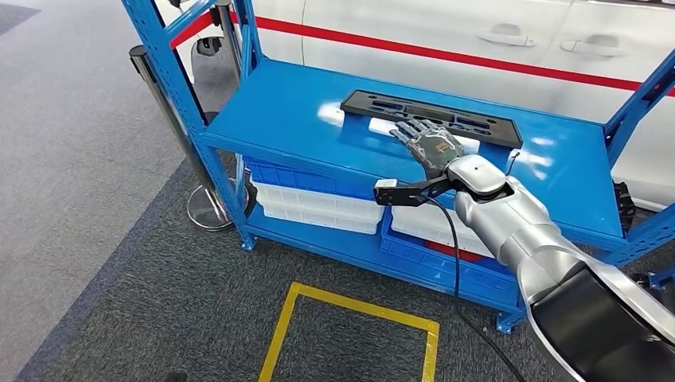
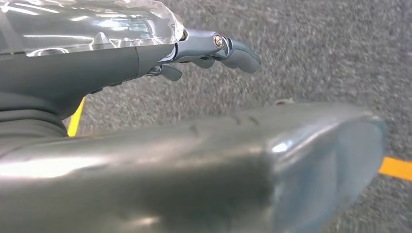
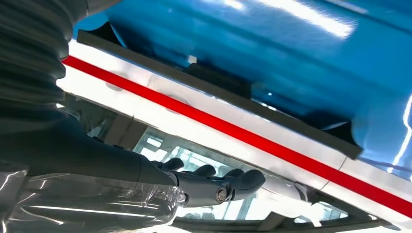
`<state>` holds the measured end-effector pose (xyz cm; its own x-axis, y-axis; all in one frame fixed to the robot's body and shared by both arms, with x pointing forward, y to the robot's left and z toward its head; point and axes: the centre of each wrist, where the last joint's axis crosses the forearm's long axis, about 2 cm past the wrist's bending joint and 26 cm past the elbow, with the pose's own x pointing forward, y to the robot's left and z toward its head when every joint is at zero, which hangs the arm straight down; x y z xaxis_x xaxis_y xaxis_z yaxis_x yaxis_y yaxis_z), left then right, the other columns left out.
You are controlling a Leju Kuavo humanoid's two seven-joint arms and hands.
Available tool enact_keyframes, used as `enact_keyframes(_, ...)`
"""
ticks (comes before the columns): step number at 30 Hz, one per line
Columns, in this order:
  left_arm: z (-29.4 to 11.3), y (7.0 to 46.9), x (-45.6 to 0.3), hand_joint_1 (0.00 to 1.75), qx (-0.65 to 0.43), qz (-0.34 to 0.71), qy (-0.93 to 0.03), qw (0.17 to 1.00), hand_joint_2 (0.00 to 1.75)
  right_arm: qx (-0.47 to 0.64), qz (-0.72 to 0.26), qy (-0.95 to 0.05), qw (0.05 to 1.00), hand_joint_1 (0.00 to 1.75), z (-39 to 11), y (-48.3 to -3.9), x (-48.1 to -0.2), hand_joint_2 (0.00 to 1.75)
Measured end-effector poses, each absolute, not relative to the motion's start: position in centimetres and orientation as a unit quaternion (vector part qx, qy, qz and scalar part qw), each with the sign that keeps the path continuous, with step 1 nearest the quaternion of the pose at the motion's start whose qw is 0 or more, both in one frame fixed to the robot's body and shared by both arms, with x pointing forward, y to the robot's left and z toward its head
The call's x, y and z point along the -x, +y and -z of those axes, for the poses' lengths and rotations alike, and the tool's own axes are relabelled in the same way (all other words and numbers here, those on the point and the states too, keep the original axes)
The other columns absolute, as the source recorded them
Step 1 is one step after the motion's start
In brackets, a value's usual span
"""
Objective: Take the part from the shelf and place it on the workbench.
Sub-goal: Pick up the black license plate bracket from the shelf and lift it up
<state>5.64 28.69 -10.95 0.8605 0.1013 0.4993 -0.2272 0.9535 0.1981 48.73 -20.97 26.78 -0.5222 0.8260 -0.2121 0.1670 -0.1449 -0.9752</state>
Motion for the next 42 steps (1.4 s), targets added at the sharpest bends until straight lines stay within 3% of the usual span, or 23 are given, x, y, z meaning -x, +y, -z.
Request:
enact_keyframes(21,11.1,28.9,-4.3,0.00,-0.132,-0.087,-0.239,0.958,0.00,0.398,-0.645,-0.589,0.281,0.00,-24.6,-20.8,-48.0,1.75)
enact_keyframes(27,11.1,28.7,-4.2,0.00,-0.125,-0.087,-0.239,0.959,0.00,0.382,-0.654,-0.579,0.300,0.00,-21.8,-21.4,-47.0,1.75)
enact_keyframes(42,11.1,28.1,-4.8,0.00,-0.109,-0.084,-0.249,0.959,0.00,0.362,-0.652,-0.592,0.305,0.00,-22.3,-21.6,-47.2,1.75)
